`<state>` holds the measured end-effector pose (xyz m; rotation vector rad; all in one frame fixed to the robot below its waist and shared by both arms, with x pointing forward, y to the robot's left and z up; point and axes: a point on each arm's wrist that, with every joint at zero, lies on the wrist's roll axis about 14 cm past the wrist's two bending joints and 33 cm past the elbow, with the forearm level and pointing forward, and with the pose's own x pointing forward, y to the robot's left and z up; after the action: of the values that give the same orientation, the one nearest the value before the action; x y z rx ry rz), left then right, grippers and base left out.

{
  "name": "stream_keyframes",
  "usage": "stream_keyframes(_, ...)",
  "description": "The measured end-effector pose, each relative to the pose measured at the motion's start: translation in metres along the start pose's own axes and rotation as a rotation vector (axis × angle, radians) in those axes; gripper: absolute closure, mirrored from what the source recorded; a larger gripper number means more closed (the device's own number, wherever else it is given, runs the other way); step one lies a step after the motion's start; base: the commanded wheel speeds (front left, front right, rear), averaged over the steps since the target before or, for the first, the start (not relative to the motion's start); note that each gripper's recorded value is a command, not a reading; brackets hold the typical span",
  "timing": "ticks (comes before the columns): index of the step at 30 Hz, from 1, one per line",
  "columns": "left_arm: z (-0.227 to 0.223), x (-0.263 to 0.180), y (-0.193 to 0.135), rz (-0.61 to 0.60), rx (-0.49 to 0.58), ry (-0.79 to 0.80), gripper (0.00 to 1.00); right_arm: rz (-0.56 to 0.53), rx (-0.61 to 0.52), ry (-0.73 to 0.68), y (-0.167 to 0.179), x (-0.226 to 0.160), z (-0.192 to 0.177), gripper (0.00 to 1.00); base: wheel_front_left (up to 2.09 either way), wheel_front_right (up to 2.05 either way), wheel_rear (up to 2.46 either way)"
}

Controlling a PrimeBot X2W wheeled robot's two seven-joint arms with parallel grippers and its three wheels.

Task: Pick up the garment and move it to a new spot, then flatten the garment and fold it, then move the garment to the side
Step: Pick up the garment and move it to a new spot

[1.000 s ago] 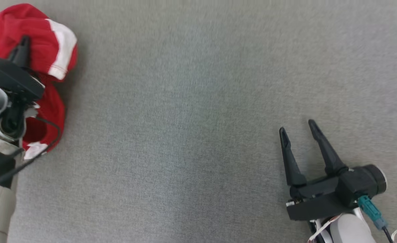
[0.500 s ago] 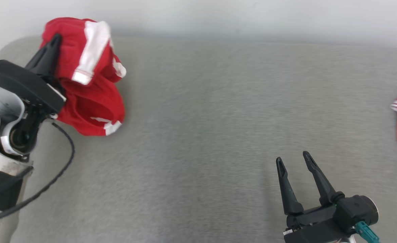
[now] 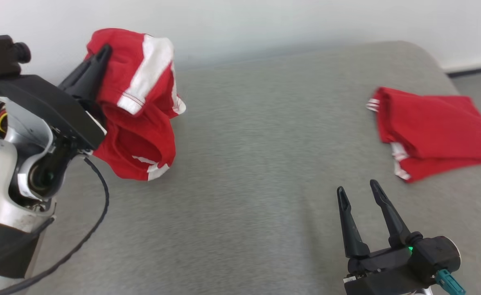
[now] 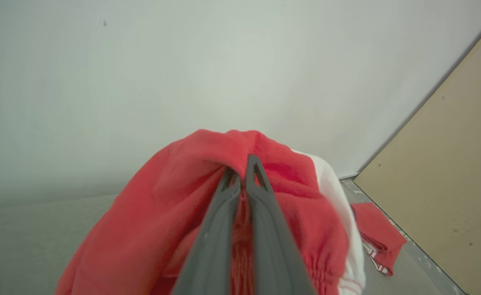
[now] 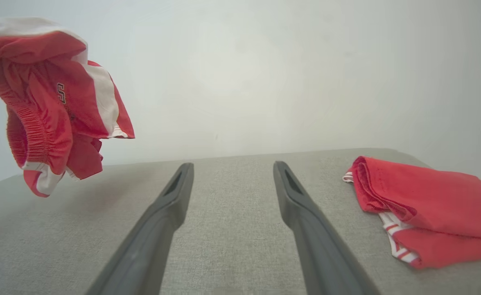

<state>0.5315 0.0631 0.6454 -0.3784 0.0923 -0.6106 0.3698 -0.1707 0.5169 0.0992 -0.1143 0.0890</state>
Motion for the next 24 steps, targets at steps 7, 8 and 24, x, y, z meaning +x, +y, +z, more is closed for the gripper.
stream_keyframes(7, -0.039, 0.033, -0.032, -0.105, -0.013, 0.108, 1.00, -0.107, -0.019, -0.017, -0.030, -0.017, 0.011, 0.00, 0.00, 0.00, 0.00)
stream_keyframes(8, -0.055, 0.039, -0.034, -0.117, -0.007, 0.145, 1.00, -0.129, -0.009, -0.023, -0.036, -0.019, 0.013, 0.00, 0.00, 0.00, 0.00)
stream_keyframes(24, -0.211, 0.048, 0.017, -0.050, -0.095, 0.421, 1.00, -0.173, 0.011, 0.056, -0.051, -0.005, -0.015, 0.00, 0.00, 0.00, 0.00)
